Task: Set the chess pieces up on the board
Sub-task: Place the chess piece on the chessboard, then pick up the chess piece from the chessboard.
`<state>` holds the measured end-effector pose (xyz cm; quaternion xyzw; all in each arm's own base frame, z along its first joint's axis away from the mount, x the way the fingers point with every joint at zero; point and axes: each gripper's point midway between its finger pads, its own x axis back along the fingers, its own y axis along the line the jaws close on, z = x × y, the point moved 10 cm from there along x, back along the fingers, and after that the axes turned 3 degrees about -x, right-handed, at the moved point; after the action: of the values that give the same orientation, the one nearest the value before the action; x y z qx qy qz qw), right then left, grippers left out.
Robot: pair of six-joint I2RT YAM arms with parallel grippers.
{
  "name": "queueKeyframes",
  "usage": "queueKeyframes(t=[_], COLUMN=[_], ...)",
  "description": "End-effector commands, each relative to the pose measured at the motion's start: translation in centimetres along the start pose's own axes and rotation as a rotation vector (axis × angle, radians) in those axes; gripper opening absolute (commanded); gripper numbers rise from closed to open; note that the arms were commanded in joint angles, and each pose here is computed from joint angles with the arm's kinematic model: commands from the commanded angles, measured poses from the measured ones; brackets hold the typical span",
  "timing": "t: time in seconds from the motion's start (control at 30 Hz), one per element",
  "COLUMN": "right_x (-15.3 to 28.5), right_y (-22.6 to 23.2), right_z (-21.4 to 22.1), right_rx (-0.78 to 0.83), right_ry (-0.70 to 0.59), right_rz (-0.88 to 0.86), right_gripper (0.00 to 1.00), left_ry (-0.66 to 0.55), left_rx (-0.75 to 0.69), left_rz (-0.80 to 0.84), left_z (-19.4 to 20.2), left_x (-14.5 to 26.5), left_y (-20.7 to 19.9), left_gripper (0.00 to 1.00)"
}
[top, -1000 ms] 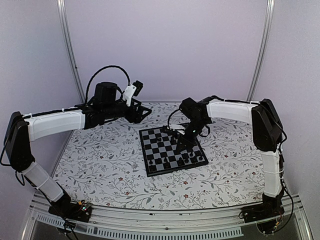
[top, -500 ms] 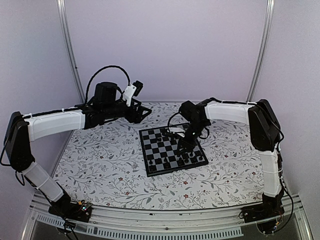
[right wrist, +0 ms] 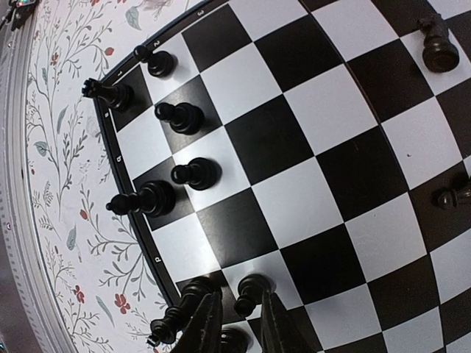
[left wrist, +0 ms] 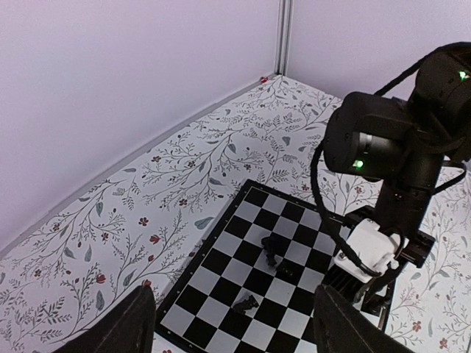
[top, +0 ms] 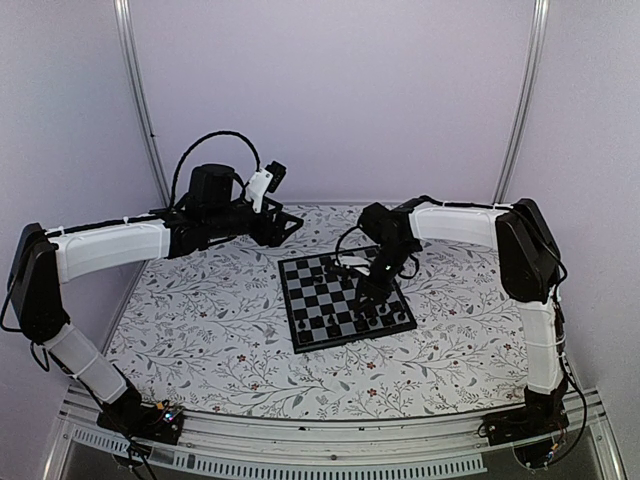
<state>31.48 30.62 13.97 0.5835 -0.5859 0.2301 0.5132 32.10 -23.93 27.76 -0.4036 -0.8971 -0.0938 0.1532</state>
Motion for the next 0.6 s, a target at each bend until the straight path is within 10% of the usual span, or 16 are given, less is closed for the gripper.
queueKeyframes(t=[0.0,0.57], right_x=[-0.3,4.9], right_y=[0.0,-4.9], right_z=[-0.4,-3.0], right_rx=[-0.002,-0.032], right_ry=[-0.002,-0.137], right_rz=[-0.028,0.2], right_gripper=[0.22,0.23], left_ry=[-0.042,-0.044], left_rx=[-0.016,-0.018], left_rz=[-0.012,-0.016], left_z=[-1.6,-1.7], left_x=[0.9,1.0], left_y=[0.4,0.4], left_gripper=[0.75,0.75])
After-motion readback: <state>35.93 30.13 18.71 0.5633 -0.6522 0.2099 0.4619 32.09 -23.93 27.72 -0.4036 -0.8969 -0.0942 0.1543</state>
